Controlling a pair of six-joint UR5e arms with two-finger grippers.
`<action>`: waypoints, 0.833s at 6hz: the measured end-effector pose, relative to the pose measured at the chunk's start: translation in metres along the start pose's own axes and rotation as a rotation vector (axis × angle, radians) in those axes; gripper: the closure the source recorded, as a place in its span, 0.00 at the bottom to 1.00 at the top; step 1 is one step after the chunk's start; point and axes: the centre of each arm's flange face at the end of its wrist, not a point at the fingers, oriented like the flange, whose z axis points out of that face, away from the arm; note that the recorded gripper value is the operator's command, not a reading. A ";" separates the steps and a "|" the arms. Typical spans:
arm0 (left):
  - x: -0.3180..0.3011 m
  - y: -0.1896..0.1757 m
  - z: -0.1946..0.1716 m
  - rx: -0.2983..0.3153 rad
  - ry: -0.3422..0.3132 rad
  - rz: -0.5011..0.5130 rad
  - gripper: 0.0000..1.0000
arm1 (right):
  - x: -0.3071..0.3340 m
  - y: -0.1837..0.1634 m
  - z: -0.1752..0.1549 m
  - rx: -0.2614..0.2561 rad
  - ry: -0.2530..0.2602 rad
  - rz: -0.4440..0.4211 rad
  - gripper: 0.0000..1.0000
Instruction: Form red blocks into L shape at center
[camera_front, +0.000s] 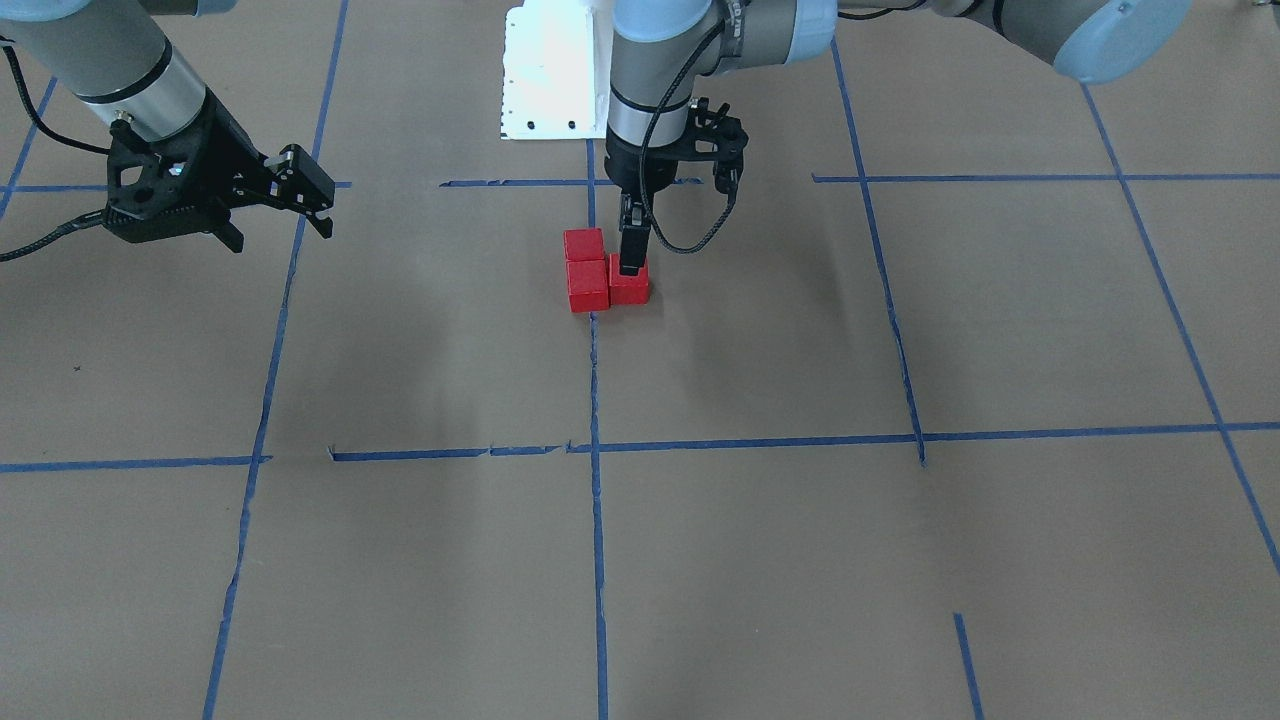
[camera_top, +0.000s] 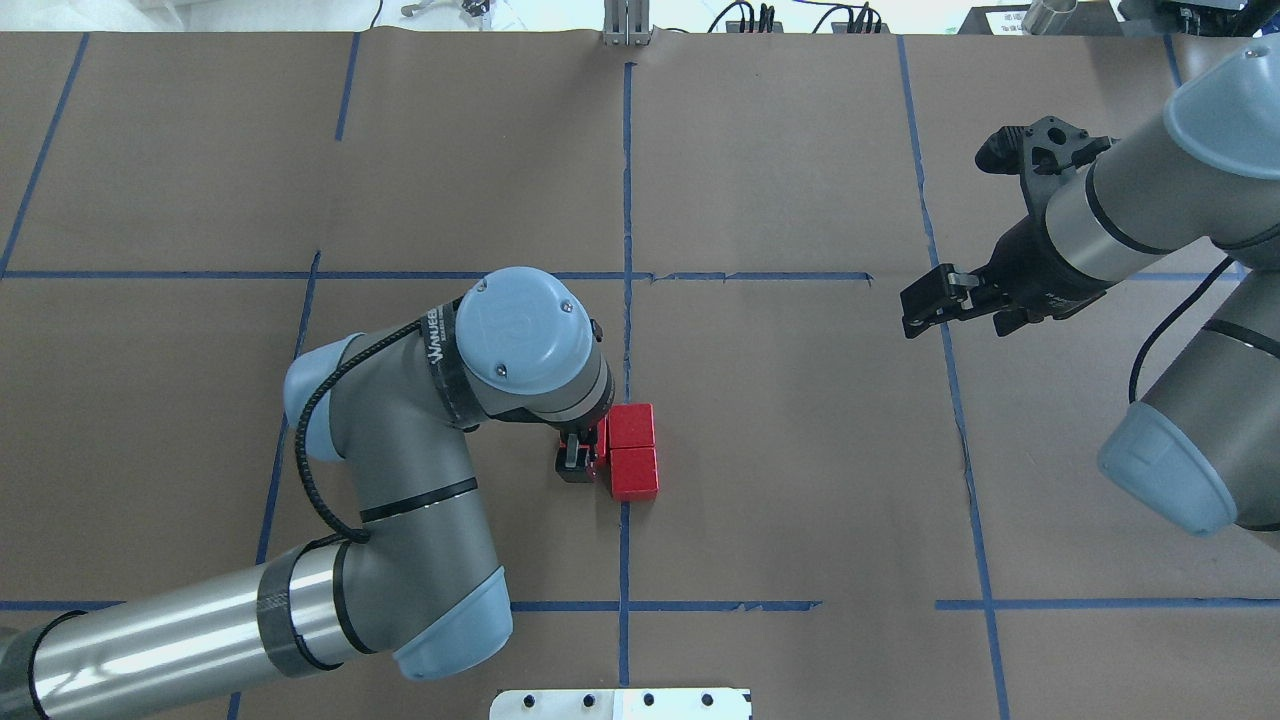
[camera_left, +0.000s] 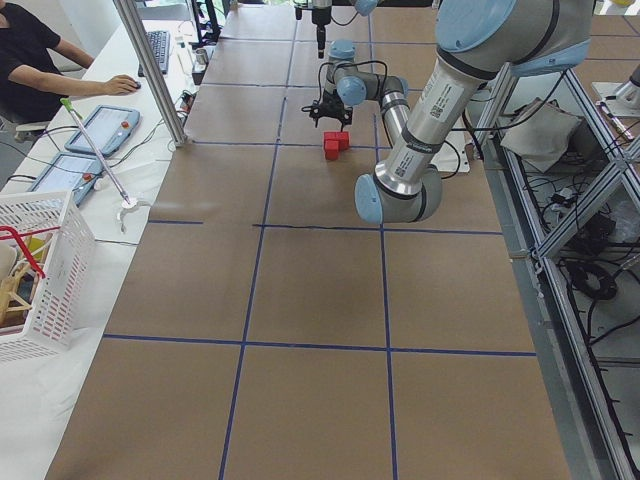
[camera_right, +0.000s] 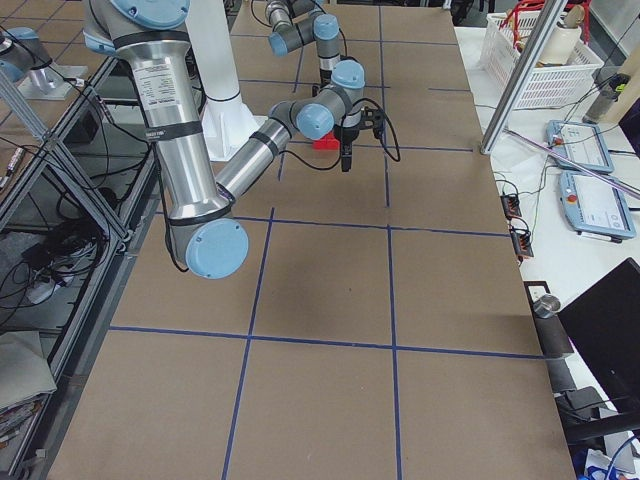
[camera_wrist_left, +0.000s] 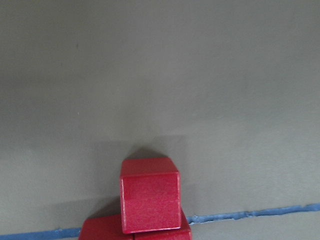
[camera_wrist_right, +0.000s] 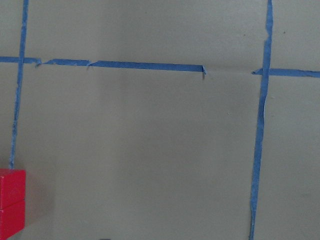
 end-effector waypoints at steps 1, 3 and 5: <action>-0.002 -0.032 -0.019 -0.005 -0.015 0.130 0.00 | 0.018 -0.001 -0.006 0.008 0.012 0.014 0.00; -0.007 -0.110 -0.040 0.014 -0.020 0.471 0.00 | 0.093 -0.007 -0.027 0.035 0.073 -0.028 0.00; -0.007 -0.214 -0.052 0.079 -0.060 0.812 0.00 | 0.190 -0.010 -0.051 0.009 0.076 -0.085 0.00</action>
